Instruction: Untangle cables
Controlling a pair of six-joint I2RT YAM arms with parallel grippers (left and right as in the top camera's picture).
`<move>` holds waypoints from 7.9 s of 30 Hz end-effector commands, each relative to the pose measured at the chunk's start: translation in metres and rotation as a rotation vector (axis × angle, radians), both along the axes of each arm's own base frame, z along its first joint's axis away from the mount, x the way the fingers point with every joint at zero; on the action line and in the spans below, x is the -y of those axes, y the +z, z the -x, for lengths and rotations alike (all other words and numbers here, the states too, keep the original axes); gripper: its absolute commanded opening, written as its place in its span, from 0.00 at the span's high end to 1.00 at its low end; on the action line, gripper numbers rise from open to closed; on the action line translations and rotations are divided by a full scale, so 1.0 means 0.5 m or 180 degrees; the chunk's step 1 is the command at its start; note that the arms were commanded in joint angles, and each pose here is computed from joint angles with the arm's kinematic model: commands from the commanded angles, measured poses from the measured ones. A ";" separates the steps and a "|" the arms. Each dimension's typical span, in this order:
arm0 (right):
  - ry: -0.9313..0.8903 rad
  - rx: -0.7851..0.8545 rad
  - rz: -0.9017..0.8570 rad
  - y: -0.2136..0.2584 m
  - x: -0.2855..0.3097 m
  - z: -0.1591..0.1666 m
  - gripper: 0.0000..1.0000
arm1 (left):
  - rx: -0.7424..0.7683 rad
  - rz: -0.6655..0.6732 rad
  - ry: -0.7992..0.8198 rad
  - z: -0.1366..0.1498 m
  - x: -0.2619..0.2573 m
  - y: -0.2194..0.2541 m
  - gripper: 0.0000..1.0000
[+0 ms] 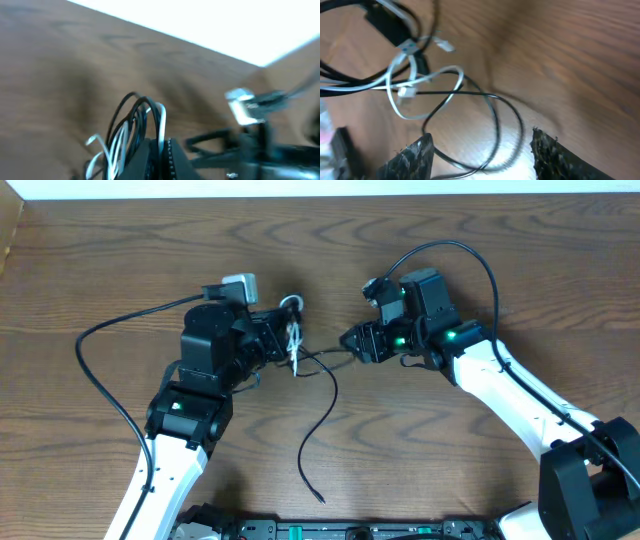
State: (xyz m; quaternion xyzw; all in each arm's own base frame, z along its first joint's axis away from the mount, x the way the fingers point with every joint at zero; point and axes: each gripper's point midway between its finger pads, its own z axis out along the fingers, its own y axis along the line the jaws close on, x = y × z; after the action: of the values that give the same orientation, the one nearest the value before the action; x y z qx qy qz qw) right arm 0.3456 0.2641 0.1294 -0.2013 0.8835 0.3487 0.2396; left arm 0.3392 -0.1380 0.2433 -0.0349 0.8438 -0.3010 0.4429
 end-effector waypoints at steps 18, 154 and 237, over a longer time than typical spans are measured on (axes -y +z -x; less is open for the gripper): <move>-0.1594 0.0239 0.0983 -0.034 0.083 -0.060 0.99 | 0.0323 0.0994 -0.1104 0.061 0.115 0.138 0.92; -0.1808 -0.0794 0.1653 -0.160 0.285 -0.013 0.43 | -0.0774 0.0599 0.0193 -0.074 -0.186 -0.036 0.93; -0.0572 -0.0248 0.1083 -0.121 0.130 -0.018 0.28 | -0.2485 -0.0305 -0.0200 0.005 0.074 -0.386 0.63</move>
State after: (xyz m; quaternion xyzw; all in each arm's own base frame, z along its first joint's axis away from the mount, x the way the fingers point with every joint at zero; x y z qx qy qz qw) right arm 0.3517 0.2016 0.0690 -0.1545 0.9499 0.1891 0.1951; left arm 0.3293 -0.1795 0.0755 -0.0619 0.9584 -0.2614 0.0963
